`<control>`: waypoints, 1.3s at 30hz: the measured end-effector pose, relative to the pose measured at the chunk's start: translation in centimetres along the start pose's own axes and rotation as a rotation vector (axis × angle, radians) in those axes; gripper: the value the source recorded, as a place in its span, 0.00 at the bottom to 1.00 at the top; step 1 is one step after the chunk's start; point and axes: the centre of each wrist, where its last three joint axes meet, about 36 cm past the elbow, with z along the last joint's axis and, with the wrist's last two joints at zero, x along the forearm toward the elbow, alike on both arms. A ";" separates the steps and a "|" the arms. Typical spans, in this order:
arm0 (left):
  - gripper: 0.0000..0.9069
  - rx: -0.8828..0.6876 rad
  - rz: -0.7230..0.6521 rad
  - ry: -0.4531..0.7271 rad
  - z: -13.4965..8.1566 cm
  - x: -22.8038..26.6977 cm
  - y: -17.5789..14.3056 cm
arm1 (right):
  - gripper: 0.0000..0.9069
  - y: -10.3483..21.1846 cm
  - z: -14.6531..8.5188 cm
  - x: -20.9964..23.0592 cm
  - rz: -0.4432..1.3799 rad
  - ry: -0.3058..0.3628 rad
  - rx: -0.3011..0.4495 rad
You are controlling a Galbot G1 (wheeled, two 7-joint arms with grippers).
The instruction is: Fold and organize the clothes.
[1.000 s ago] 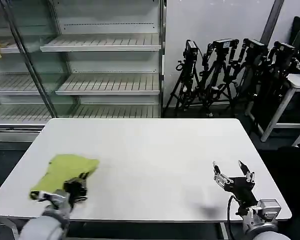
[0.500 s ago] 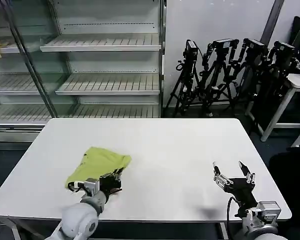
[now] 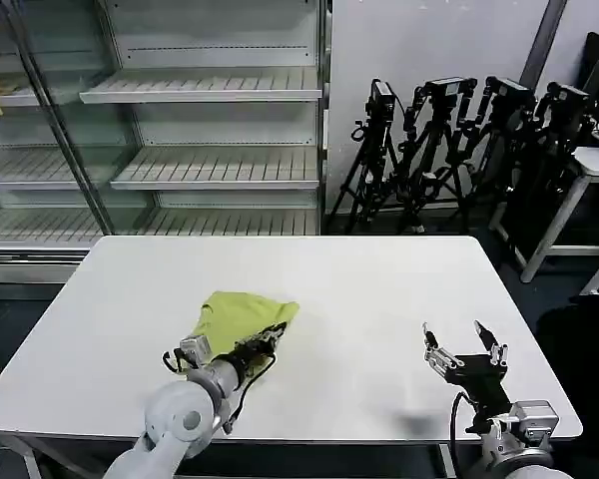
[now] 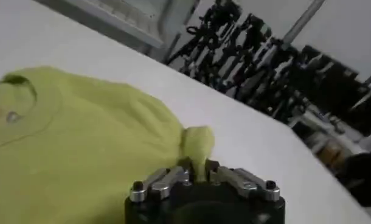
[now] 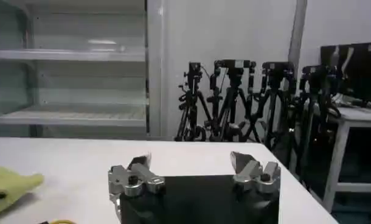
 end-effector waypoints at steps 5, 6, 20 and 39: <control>1.00 0.088 0.044 -0.026 -0.7 0.2 0.5 | 1.00 0.1 -0.1 0.0 -0.010 -0.006 -0.001; 1.00 0.100 0.049 -0.035 -0.9 0.3 0.7 | 1.00 0.2 -0.1 0.1 -0.014 -0.011 -0.002; 1.00 -0.157 -0.124 -0.314 -2.1 7.9 4.3 | 1.00 1.2 0.7 -0.6 -0.055 -0.057 0.025; 1.00 -0.544 -0.395 -0.440 -1.2 15.1 7.6 | 1.00 2.2 2.6 -1.7 -0.071 -0.079 0.064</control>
